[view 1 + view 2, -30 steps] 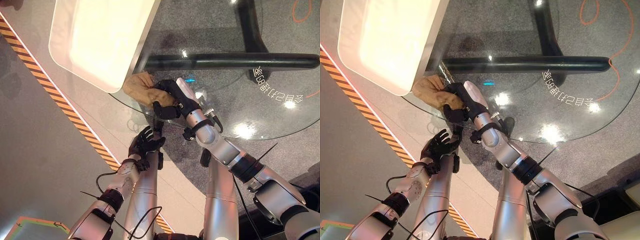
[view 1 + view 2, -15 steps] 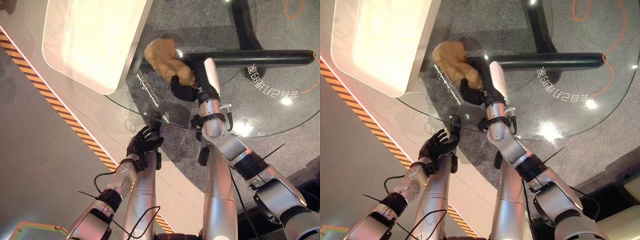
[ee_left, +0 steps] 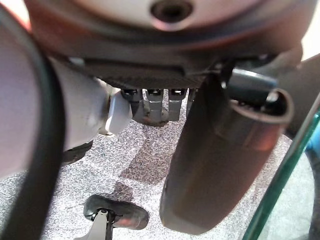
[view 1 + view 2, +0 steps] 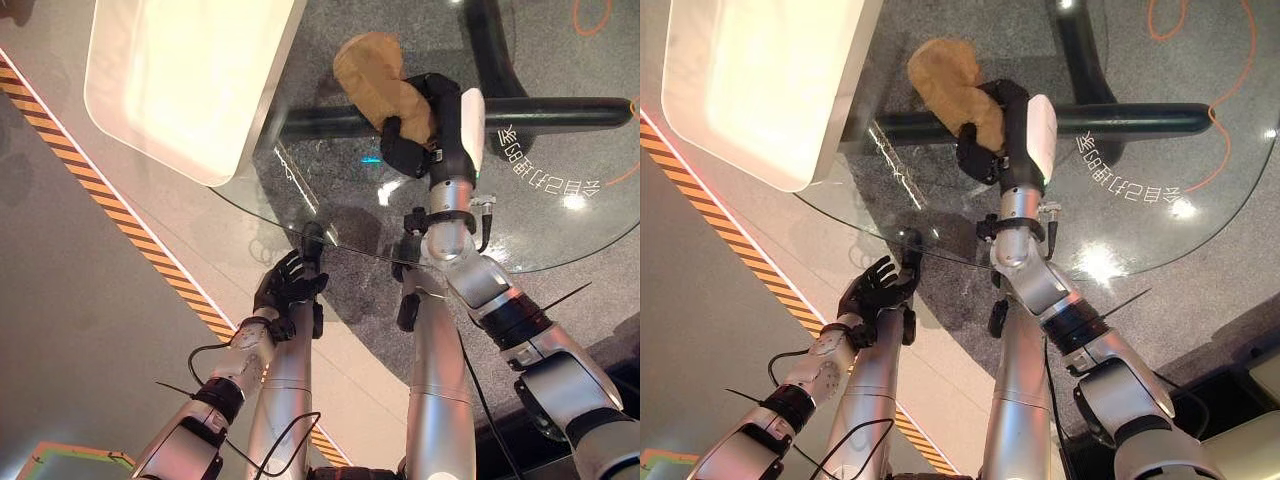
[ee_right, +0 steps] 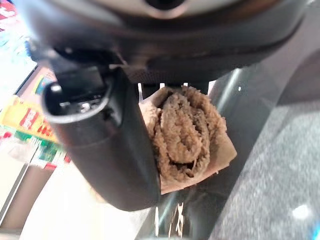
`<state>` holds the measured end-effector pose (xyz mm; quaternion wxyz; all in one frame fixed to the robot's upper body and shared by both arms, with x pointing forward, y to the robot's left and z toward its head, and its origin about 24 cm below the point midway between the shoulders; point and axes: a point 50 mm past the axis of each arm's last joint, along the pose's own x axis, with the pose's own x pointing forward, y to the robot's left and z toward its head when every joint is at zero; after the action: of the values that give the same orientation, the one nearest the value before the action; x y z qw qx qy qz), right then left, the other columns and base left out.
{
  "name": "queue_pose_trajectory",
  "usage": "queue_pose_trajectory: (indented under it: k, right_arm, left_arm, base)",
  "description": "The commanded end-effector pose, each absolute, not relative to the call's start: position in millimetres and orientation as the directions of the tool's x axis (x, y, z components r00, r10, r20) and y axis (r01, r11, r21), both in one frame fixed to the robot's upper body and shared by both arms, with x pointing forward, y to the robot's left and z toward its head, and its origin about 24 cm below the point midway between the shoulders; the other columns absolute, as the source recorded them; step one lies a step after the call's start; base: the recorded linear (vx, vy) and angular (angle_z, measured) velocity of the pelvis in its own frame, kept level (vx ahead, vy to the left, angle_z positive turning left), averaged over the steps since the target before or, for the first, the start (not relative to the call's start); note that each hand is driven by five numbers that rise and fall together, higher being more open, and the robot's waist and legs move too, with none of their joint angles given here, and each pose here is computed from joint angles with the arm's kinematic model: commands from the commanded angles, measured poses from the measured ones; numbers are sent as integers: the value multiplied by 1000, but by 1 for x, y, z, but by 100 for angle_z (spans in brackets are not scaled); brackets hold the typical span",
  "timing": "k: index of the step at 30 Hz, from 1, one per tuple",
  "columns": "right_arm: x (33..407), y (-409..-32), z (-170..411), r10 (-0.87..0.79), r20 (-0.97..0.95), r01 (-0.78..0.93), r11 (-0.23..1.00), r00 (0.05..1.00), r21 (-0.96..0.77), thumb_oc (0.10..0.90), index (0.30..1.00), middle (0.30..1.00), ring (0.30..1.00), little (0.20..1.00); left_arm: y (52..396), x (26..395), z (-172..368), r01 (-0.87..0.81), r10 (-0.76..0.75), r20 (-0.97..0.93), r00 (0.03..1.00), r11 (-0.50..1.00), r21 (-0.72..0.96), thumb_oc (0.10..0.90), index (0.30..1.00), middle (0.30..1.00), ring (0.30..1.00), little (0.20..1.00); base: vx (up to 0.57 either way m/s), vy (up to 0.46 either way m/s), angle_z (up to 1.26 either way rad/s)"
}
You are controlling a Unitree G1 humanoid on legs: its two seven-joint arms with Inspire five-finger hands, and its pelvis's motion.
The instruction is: Wipe the table with a cloth and put it in the basket.
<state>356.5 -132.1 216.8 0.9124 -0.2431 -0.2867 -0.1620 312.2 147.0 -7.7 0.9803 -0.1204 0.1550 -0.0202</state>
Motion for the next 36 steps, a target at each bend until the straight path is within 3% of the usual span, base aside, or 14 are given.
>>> queue_pose_trajectory:
  k: [1, 9, 17, 27, 33, 36]
  right_arm:
    - [345, -188, 246, -386, 705, 678, 712, 596, -183, 100, 300, 300, 300, 200]
    - [329, -237, 252, -581, 695, 812, 584, 424, -8, 100, 300, 300, 300, 200]
    - [316, -261, 254, -660, 681, 848, 519, 319, 106, 100, 300, 300, 300, 200]
    - [314, -247, 262, -586, 730, 807, 585, 352, 81, 100, 300, 300, 300, 200]
    - [316, -232, 267, -496, 771, 769, 639, 399, 14, 100, 300, 300, 300, 200]
    - [316, -214, 266, -379, 798, 708, 701, 468, -81, 100, 300, 300, 300, 200]
  left_arm:
    - [137, 260, -62, -15, -115, -486, 866, 967, -255, 800, 900, 900, 900, 900]
    - [148, 253, -64, -43, -86, -479, 874, 967, -253, 800, 900, 900, 900, 900]
    - [156, 250, -64, -55, -76, -471, 879, 965, -258, 800, 900, 900, 900, 900]
    - [153, 253, -61, -57, -80, -448, 891, 957, -285, 800, 900, 900, 900, 900]
    - [152, 254, -61, -63, -76, -456, 887, 957, -284, 800, 900, 900, 900, 900]
    - [152, 251, -62, -59, -82, -459, 885, 957, -284, 800, 900, 900, 900, 900]
  base:
    - [0, 0, 0]
    - [0, -4, -1]
    - [-4, 1, -2]
    - [-6, 13, -5]
    - [0, 4, -1]
    - [0, 0, 0]
